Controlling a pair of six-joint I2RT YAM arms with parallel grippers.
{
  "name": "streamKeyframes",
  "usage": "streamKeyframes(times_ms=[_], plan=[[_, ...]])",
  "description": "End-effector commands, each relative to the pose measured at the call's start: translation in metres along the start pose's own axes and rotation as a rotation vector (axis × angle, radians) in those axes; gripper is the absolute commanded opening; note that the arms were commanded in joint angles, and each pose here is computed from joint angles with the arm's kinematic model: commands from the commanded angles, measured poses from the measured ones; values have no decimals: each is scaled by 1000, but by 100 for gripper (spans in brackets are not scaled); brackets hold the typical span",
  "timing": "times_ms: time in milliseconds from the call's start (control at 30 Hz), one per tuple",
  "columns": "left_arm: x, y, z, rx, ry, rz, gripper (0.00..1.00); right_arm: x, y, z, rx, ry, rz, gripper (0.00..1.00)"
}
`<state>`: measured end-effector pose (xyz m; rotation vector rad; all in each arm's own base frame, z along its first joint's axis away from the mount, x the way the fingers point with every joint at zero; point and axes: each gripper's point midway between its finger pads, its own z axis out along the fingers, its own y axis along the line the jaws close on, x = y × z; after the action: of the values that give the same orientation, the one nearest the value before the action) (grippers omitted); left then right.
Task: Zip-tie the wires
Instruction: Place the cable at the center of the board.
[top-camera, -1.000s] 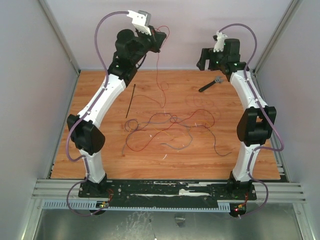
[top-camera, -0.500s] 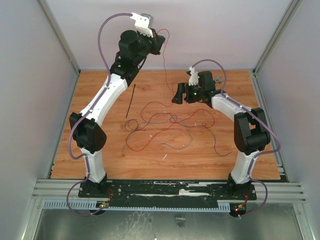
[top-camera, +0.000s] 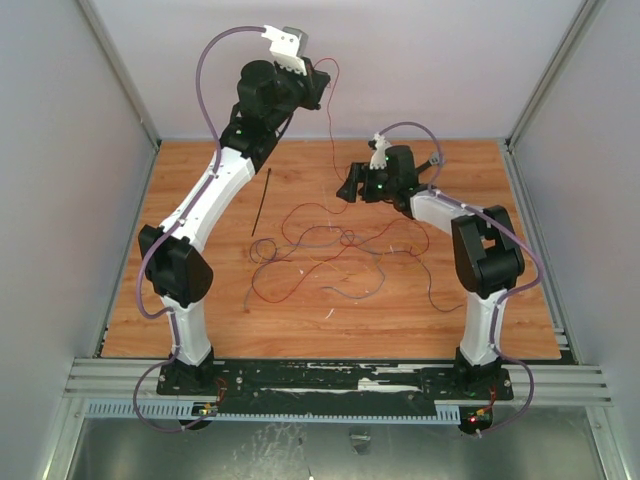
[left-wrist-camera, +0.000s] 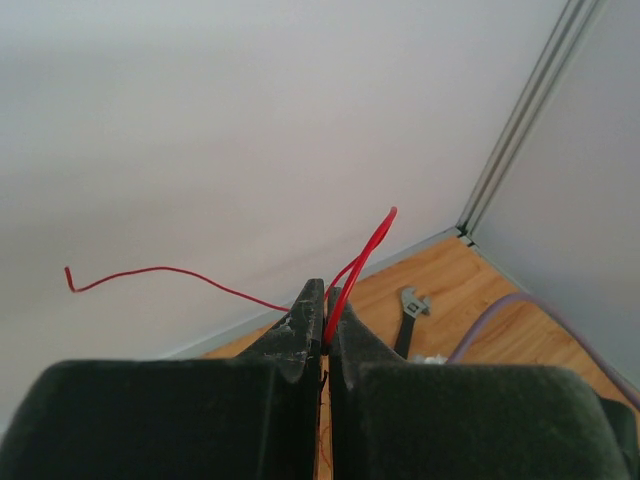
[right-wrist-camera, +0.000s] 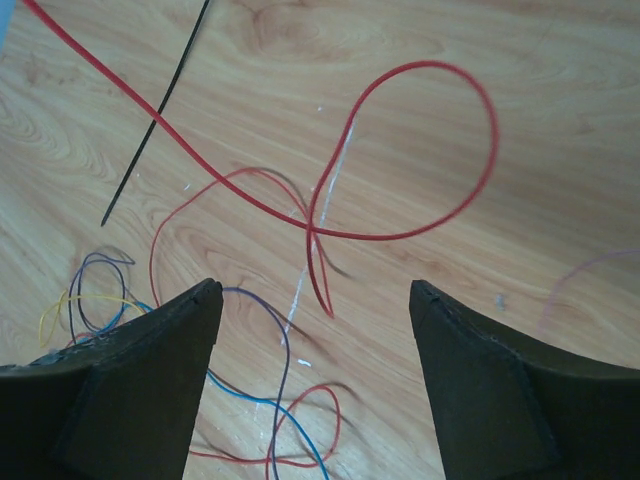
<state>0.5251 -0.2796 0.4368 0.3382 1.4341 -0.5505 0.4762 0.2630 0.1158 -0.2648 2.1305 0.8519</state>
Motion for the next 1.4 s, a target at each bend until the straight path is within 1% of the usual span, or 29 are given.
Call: streamKeyframes(times_ms=[0,33,133,233,300,400,433,467,667,833,1000,1100,1200,1367], plan=[[-50,-5,-14,0,-96,30,0,0,13,19,-37,-24,-25,72],[-49,-5,-14,0,-94,29,0,2,10,22,-35,-23,-23,68],[-51,-5,-16,1,-95,31,0,1,7,32,-37,-21,-27,51],[-53,-4,-17,-3,-96,38,0,-1,5,34,-31,-18,-39,36],[-52,-4,-18,-6,-92,42,0,-2,4,32,-18,-14,-52,23],[-49,-1,-17,-17,-83,44,0,-6,3,22,16,-12,-89,7],[-49,0,-18,-19,-82,43,0,-9,1,17,32,-14,-99,2],[-49,1,-18,-23,-81,42,0,-11,2,13,45,-17,-113,0],[-54,21,-23,-64,-82,15,0,-37,-11,-20,139,-42,-163,0],[-60,49,-38,-117,-80,-9,0,-76,-32,-57,223,-107,-169,0],[-71,76,-61,-171,-92,-19,0,-120,-54,-111,362,-179,-195,0],[-78,90,-79,-199,-111,-34,0,-136,-63,-144,447,-217,-216,0],[-67,96,-95,-200,-103,-54,0,-143,-64,-169,483,-231,-233,0],[-46,103,-124,-235,-64,-72,0,-143,-58,-201,536,-218,-254,0]])
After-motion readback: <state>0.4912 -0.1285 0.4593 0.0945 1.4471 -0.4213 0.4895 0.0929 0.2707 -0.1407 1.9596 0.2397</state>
